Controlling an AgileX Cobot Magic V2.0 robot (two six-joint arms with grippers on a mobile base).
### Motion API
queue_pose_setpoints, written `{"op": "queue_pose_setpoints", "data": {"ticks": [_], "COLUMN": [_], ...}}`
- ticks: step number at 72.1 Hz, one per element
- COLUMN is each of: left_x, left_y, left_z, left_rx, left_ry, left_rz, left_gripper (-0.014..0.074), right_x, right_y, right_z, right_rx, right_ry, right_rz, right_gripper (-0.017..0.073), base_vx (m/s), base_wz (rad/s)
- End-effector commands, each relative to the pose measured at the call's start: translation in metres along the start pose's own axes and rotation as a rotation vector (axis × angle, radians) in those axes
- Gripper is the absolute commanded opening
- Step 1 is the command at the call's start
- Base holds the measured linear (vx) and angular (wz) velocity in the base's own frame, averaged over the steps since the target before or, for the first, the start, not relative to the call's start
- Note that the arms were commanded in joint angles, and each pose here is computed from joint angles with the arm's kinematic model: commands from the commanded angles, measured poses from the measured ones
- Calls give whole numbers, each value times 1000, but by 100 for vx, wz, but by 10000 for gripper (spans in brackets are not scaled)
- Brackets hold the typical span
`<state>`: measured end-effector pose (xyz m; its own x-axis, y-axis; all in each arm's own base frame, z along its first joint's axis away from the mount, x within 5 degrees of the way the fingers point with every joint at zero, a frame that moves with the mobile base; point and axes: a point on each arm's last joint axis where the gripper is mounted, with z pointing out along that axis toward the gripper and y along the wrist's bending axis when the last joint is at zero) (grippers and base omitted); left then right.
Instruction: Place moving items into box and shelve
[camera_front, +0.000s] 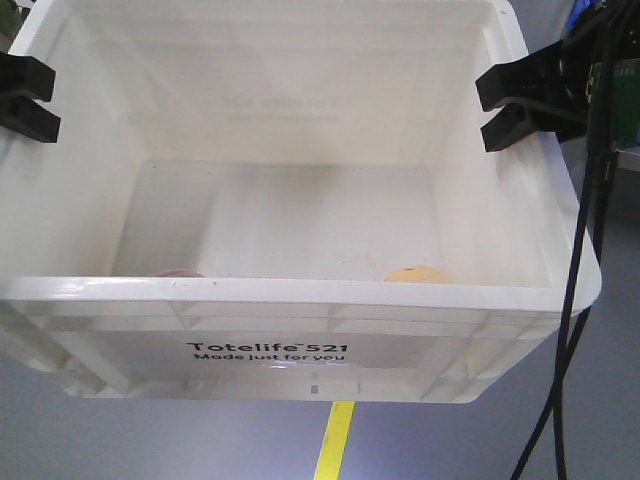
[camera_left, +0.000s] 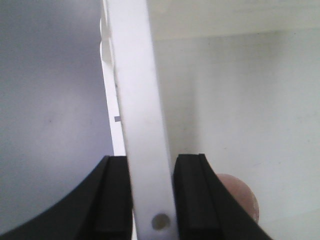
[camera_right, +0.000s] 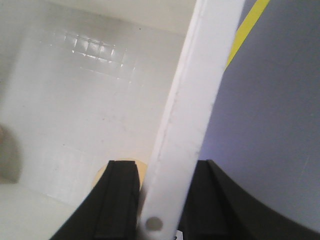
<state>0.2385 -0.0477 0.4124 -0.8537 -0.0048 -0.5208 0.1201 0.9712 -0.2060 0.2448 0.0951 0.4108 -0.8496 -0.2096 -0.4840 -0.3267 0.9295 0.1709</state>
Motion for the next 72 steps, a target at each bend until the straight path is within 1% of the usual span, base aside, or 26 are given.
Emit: {"op": "queue_pose_setpoints", "data": {"ticks": [1,35,72], "left_x": [-12,-12,-12], "left_y": [-7,-7,-7], "left_z": [-27,-27,-27], "left_rx": [37,37,37], "left_ry": [-195,-195,-195], "left_rz": [11,11,11], "left_gripper": [-17,-17,-17], "right_x": [-1,-1,-1], "right_y": [6,6,6], "right_z": [-27,-27,-27], "right_rx": [-28,-28,-30], "right_ry": [-107,-107,-107], "right_rz": [-42,-42,-41], "right_gripper": [-12,-12,-12], "base_vx": [50,51,52], "base_wz": [0,-4,-12]}}
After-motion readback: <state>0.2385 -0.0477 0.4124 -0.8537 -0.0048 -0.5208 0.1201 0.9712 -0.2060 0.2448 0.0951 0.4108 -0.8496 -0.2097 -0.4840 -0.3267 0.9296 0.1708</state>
